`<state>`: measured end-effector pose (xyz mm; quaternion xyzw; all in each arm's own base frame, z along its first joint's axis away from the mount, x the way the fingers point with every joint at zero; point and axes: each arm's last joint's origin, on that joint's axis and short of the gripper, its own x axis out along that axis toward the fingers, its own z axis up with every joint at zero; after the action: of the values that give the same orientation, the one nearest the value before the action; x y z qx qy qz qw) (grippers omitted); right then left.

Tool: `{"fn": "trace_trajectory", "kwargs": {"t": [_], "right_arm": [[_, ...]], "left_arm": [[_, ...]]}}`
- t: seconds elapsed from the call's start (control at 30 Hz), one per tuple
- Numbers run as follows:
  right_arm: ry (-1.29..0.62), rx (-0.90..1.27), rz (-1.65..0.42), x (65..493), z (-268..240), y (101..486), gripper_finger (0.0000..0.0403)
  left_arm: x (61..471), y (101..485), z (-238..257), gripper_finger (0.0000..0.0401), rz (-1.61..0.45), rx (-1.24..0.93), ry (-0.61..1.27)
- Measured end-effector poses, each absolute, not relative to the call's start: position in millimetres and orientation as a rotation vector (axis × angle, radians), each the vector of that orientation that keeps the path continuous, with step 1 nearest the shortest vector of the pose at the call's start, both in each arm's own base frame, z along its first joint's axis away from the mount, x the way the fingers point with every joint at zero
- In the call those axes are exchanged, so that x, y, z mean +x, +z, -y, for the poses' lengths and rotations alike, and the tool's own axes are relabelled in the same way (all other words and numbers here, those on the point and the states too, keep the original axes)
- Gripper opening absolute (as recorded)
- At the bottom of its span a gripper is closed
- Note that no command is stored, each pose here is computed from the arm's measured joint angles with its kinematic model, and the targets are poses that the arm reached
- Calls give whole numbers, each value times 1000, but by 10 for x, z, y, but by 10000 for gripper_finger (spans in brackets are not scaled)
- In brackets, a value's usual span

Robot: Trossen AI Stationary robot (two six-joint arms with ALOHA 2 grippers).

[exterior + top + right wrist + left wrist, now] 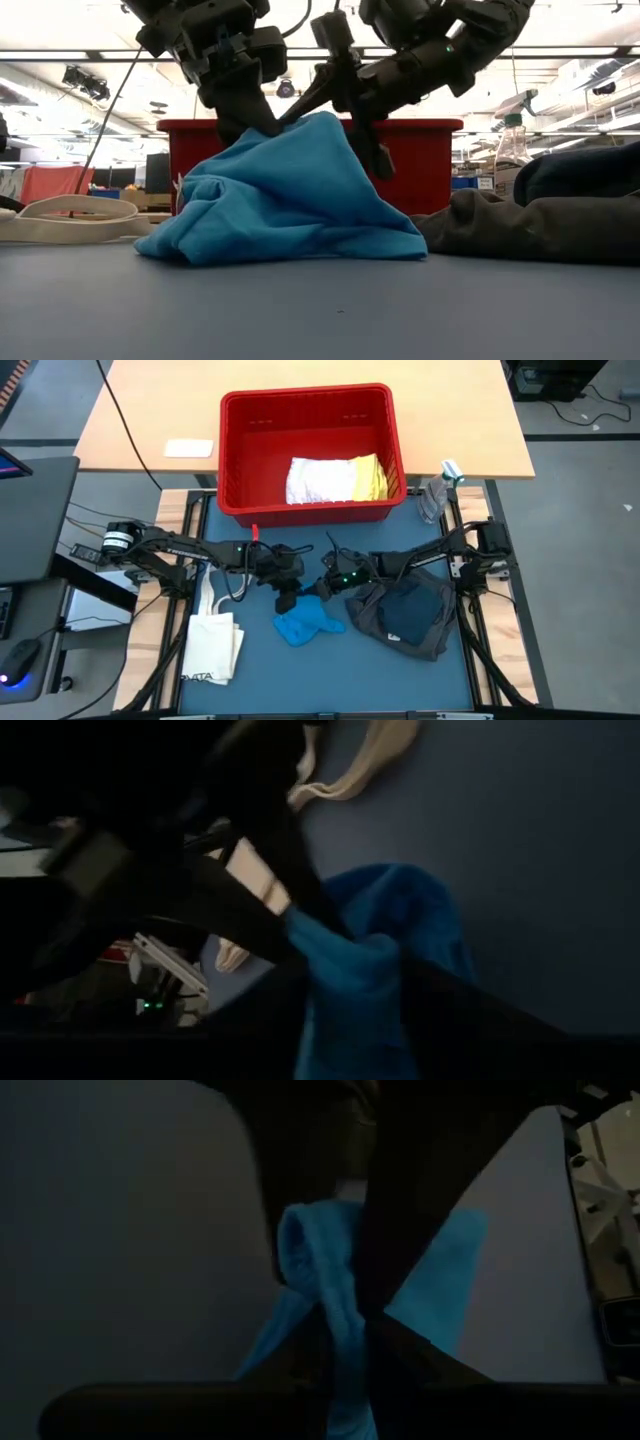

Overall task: Fold Laundry from Bin
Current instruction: Remove the blue shorts from the bin, then fold the blue shorts

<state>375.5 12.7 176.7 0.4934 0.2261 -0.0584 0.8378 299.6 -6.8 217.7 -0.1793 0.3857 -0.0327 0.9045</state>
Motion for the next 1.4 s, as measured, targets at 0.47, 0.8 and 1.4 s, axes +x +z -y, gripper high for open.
{"fn": "trace_trajectory", "kwargs": {"t": [0.47,0.8,1.4], "right_arm": [[369,426,-474,3383,-242,2467,19],[686,190,-232,2940,-286,3140,19],[864,291,-129,2752,-324,3446,18]], "left_arm": [[2751,2658,-101,198,-607,-370,-44],[2665,3129,35,274,-241,-33,-218],[3351,2516,84,282,-235,-212,-362]]}}
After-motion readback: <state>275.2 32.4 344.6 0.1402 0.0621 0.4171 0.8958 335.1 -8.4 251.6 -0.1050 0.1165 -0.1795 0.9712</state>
